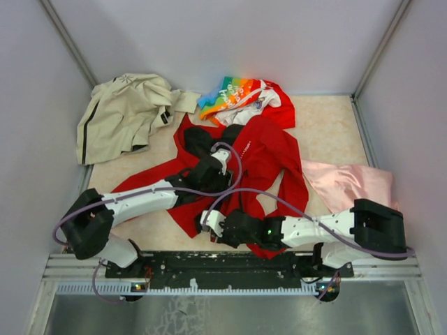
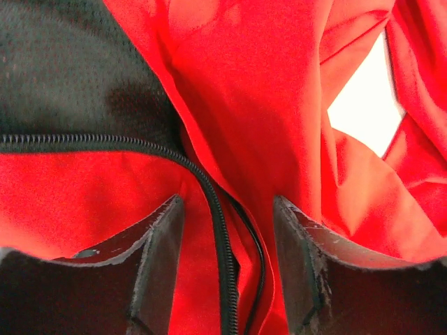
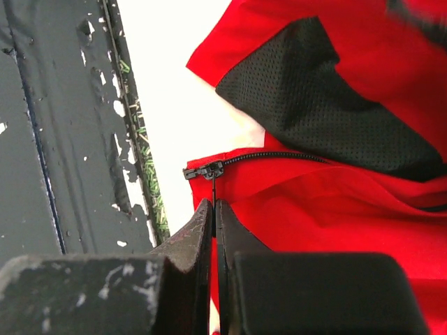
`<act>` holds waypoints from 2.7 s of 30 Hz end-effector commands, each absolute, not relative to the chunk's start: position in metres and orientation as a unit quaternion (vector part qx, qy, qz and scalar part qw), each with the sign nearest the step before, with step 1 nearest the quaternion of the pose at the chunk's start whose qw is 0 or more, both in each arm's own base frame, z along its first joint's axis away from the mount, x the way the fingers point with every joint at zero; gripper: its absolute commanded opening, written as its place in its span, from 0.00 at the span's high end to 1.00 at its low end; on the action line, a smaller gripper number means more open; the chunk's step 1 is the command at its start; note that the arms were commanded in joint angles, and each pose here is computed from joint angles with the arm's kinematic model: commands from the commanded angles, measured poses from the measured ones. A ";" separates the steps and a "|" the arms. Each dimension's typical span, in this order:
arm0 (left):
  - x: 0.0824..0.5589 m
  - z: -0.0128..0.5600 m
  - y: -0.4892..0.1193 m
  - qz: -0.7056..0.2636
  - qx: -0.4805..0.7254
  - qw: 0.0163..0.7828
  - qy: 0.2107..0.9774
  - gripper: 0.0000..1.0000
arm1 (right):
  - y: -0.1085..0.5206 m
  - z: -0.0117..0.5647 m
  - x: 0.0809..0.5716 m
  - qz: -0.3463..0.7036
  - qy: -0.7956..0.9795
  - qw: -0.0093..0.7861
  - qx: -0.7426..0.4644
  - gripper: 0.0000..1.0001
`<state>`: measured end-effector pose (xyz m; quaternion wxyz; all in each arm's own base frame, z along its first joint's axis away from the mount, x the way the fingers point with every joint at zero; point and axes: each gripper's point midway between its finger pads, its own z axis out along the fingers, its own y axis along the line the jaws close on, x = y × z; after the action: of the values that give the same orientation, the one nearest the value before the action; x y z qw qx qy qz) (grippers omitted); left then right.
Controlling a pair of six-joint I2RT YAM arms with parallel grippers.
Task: Zip up the jacket
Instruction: Adjust the jacket at the center of the board.
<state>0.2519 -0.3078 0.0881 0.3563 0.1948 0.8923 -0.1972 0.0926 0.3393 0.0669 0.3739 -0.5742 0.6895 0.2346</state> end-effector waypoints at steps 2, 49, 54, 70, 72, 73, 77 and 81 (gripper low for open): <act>0.240 0.134 -0.301 -0.247 0.163 0.388 0.873 0.35 | 0.349 0.098 0.098 0.273 0.671 0.425 -0.543 1.00; 0.179 0.155 -0.268 -0.340 0.116 0.358 0.862 0.32 | 0.276 0.170 0.115 0.186 0.651 0.501 -0.538 1.00; 0.175 0.167 -0.276 -0.378 0.118 0.360 0.845 0.35 | 0.273 0.187 0.116 0.182 0.649 0.513 -0.531 1.00; 0.153 0.139 -0.324 -0.455 0.140 0.246 0.844 0.35 | 0.295 0.182 0.097 0.199 0.628 0.492 -0.569 1.00; 0.148 0.132 -0.328 -0.459 0.144 0.224 0.848 0.35 | 0.299 0.180 0.094 0.202 0.625 0.489 -0.574 1.00; 0.146 0.130 -0.329 -0.461 0.145 0.216 0.848 0.36 | 0.300 0.178 0.093 0.203 0.625 0.487 -0.576 1.00; 0.139 0.118 -0.333 -0.465 0.152 0.184 0.853 0.37 | 0.305 0.176 0.091 0.204 0.622 0.483 -0.582 1.00; 0.134 0.108 -0.336 -0.468 0.153 0.162 0.855 0.39 | 0.309 0.179 0.089 0.209 0.616 0.484 -0.585 1.00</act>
<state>0.1456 -0.3275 0.1075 0.1900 0.1407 0.8664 -0.4398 0.0933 0.2870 0.1434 0.4501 -0.5936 0.6440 0.1740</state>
